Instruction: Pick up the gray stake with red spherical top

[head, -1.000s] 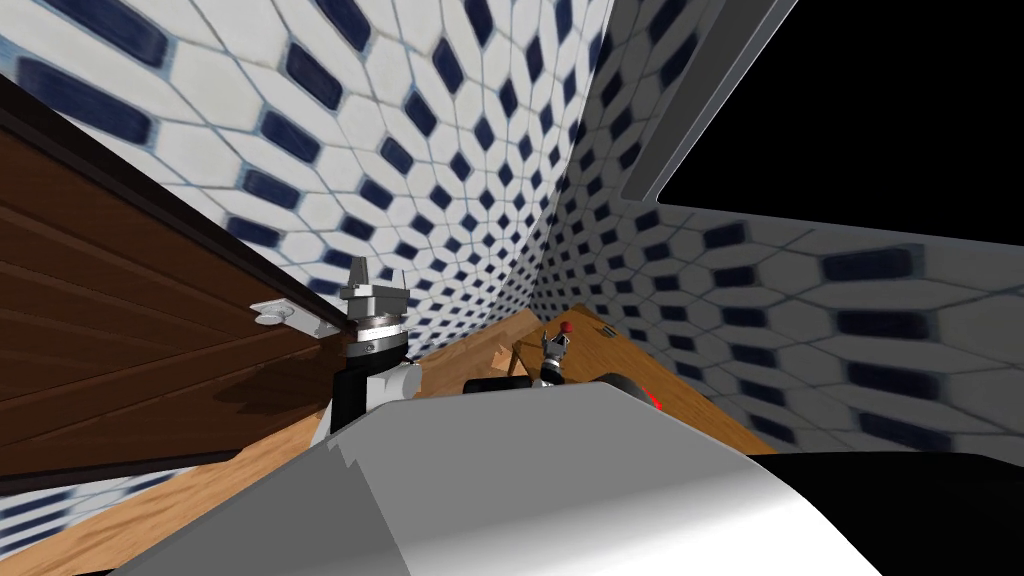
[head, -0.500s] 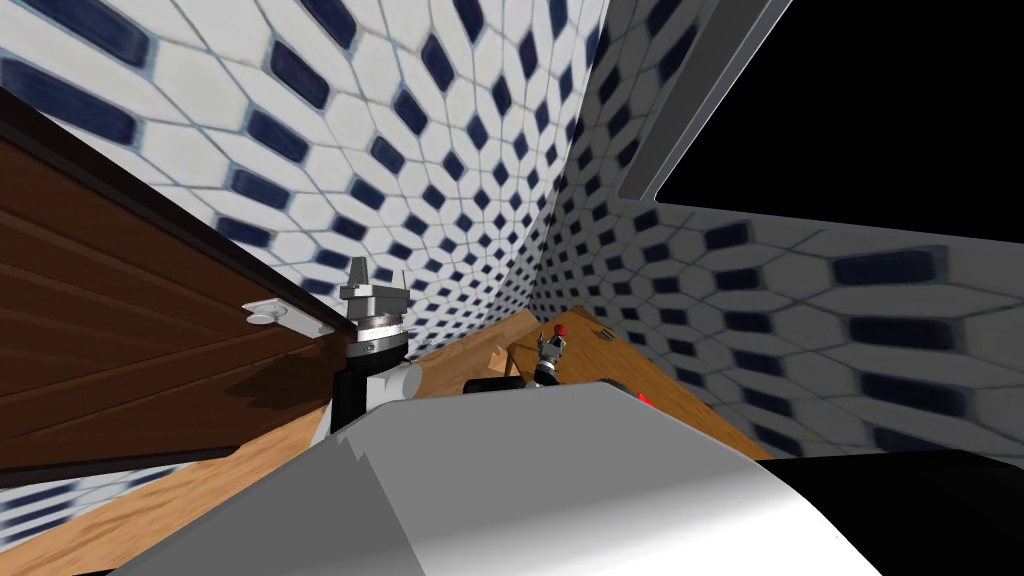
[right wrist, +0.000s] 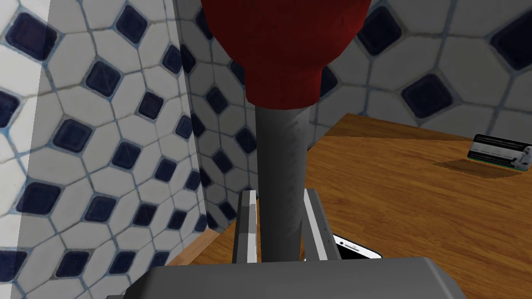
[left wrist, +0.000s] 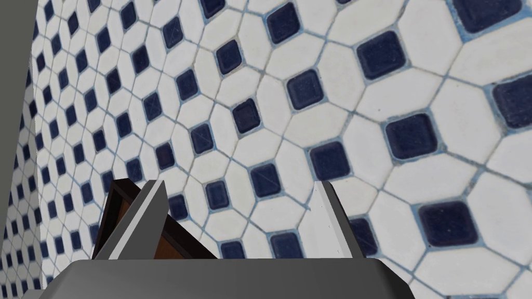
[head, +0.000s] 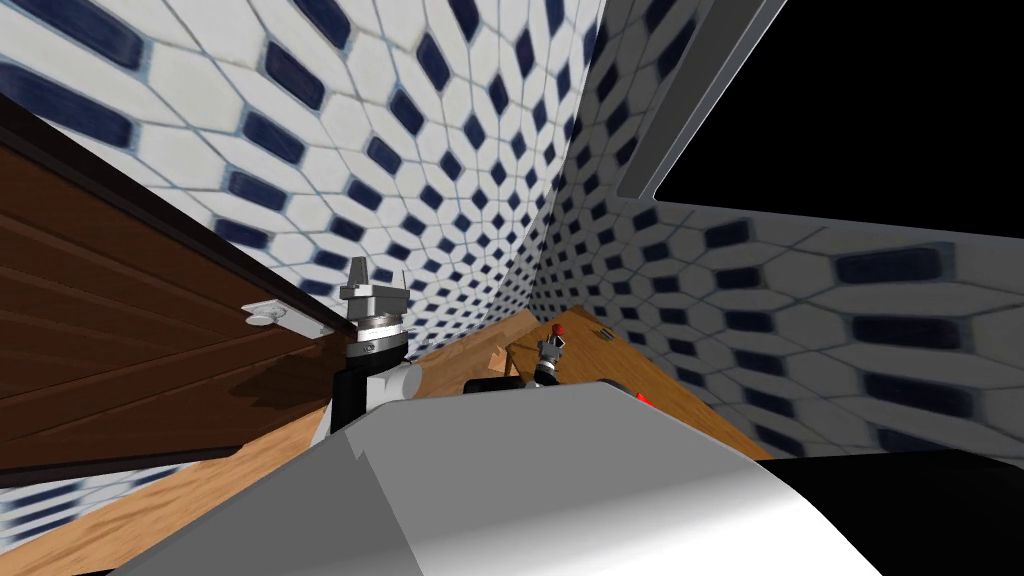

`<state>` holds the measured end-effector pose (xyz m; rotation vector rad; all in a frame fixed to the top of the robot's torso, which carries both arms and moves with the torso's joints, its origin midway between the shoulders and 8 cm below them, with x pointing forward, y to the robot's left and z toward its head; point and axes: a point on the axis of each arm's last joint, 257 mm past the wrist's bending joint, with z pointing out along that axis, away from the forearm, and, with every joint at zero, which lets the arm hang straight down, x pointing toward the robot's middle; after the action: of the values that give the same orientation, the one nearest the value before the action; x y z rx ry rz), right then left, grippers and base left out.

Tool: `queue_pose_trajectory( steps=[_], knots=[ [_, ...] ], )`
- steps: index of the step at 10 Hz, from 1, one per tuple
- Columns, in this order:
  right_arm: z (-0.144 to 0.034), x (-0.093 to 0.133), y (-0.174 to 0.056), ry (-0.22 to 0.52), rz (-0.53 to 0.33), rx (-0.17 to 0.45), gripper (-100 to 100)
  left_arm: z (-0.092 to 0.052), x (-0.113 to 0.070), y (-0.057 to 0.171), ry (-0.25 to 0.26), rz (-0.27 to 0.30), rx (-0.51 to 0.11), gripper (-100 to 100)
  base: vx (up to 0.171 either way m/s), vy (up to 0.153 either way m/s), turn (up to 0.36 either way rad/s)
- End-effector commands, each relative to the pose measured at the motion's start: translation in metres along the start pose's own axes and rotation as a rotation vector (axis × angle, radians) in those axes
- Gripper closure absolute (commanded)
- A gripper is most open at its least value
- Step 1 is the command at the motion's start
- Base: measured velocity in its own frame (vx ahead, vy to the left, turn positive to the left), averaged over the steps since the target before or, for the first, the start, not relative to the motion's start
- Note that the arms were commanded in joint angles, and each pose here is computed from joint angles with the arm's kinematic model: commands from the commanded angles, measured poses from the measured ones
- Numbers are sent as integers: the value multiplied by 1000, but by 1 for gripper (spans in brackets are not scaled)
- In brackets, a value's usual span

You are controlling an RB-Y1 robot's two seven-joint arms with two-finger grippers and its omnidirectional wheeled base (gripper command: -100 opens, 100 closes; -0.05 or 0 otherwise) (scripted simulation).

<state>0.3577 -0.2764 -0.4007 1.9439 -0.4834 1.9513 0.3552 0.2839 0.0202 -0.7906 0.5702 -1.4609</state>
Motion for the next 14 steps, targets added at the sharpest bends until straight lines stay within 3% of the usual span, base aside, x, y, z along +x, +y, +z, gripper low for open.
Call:
queue_pose_trajectory(
  steps=[1, 2, 3, 4, 5, 6, 7, 8, 9, 12, 13, 14],
  knots=[
    [0, 0, 0, 0, 0, 0, 100, 0, 0, 0, 0, 0, 0, 0, 0, 0, 0],
    [0, 0, 0, 0, 0, 0, 0, 0, 0, 0, 0, 0, 0, 0, 0, 0, 0],
    [8, -3, 6, 3, -5, 18, 100, 0, 0, 0, 0, 0, 0, 0, -18, 76, -47],
    [22, -1, 13, 18, -18, 35, 100, 0, 0, 0, 0, 0, 0, 0, -28, 173, -102],
    [19, -7, 16, 4, -7, 35, 100, 0, 0, 0, 0, 0, 0, 0, -24, 156, -55],
    [33, -6, 24, 15, -21, 50, 100, 0, 0, 0, 0, 0, 0, 0, -31, 136, -52],
    [31, -10, 26, 5, -8, 50, 100, 0, 0, 0, 0, 0, 0, 0, -21, 98, -23],
    [44, -11, 36, 8, -25, 63, 100, 0, 0, 0, 0, 0, 0, 0, -31, 113, -38],
    [43, -13, 37, 5, -9, 63, 100, 0, 0, 0, 0, 0, 0, 0, -18, 86, -39],
    [68, -15, 61, 3, -19, 79, 100, 0, 0, 0, 0, 0, 0, 0, -19, 99, -44],
    [68, -15, 61, 3, -10, 79, 100, 0, 0, 0, 0, 0, 0, 0, -25, 96, -36],
    [81, -14, 74, 2, -22, 84, 100, 0, 0, 0, 0, 0, 0, 0, -27, 124, -56]
  ],
)
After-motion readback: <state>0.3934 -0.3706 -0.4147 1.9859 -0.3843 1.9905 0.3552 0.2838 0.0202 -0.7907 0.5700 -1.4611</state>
